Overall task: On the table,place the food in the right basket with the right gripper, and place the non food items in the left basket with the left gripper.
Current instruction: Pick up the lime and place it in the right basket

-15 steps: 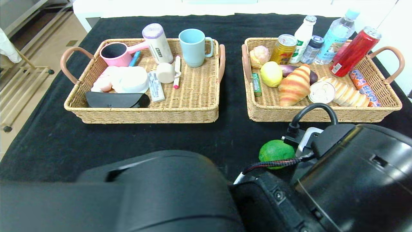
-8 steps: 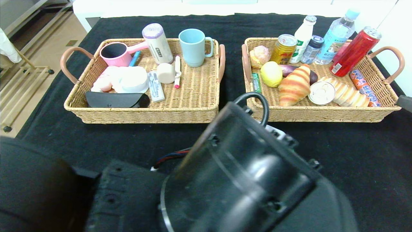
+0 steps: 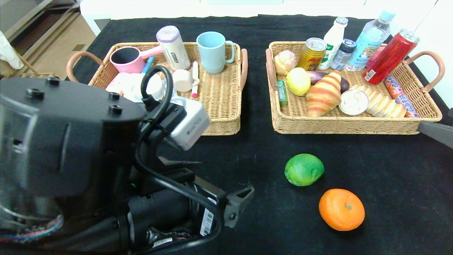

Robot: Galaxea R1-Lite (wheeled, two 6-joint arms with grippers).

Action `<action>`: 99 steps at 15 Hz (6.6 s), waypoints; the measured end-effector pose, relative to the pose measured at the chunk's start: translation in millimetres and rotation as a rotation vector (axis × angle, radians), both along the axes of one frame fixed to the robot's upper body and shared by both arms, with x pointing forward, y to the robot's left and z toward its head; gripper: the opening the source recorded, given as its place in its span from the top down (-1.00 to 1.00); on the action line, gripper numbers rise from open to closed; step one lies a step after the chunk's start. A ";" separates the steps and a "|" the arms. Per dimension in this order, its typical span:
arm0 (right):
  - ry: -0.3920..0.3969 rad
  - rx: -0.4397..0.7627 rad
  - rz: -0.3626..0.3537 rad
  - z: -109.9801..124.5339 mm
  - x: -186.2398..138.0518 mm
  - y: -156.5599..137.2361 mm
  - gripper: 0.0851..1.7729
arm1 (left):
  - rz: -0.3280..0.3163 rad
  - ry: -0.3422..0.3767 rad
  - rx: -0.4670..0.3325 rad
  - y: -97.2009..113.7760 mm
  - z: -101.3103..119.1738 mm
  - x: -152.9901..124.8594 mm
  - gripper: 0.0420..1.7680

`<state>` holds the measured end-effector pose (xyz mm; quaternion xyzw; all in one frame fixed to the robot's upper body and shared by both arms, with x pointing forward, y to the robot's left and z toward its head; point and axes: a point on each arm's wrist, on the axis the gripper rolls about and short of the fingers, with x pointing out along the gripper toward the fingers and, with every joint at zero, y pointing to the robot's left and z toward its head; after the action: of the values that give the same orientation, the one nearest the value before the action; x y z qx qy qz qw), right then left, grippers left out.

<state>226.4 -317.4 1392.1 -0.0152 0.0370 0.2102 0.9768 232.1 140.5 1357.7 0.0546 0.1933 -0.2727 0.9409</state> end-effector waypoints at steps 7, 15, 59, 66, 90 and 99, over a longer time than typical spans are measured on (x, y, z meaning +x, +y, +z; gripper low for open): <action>0.058 -0.005 0.019 -6.9 5.5 3.4 -0.93 | 0.082 -0.093 -0.033 46.6 3.2 12.2 -0.94; 0.277 -0.070 -0.156 6.9 20.2 31.1 -0.93 | 0.107 -0.179 -0.052 74.2 19.8 0.1 -0.94; 0.833 -0.219 -0.219 -50.2 116.8 196.1 -0.52 | 0.057 -0.162 -0.041 72.3 15.0 -2.1 -0.94; 0.732 -0.190 -0.218 -21.0 100.8 189.6 -0.51 | 0.053 -0.164 -0.029 71.8 13.6 -1.5 -0.94; 0.246 0.005 -0.291 35.4 187.1 170.9 -0.50 | 0.032 -0.178 -0.011 71.3 12.4 -5.7 -0.94; 0.261 -0.008 -0.291 28.1 192.1 174.4 -0.78 | 0.031 -0.179 -0.011 71.4 12.4 -5.9 -0.94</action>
<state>418.5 -143.0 1420.2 0.0138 0.1658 0.0670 0.9838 226.2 211.9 1370.1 0.0703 0.1079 -0.2531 0.9588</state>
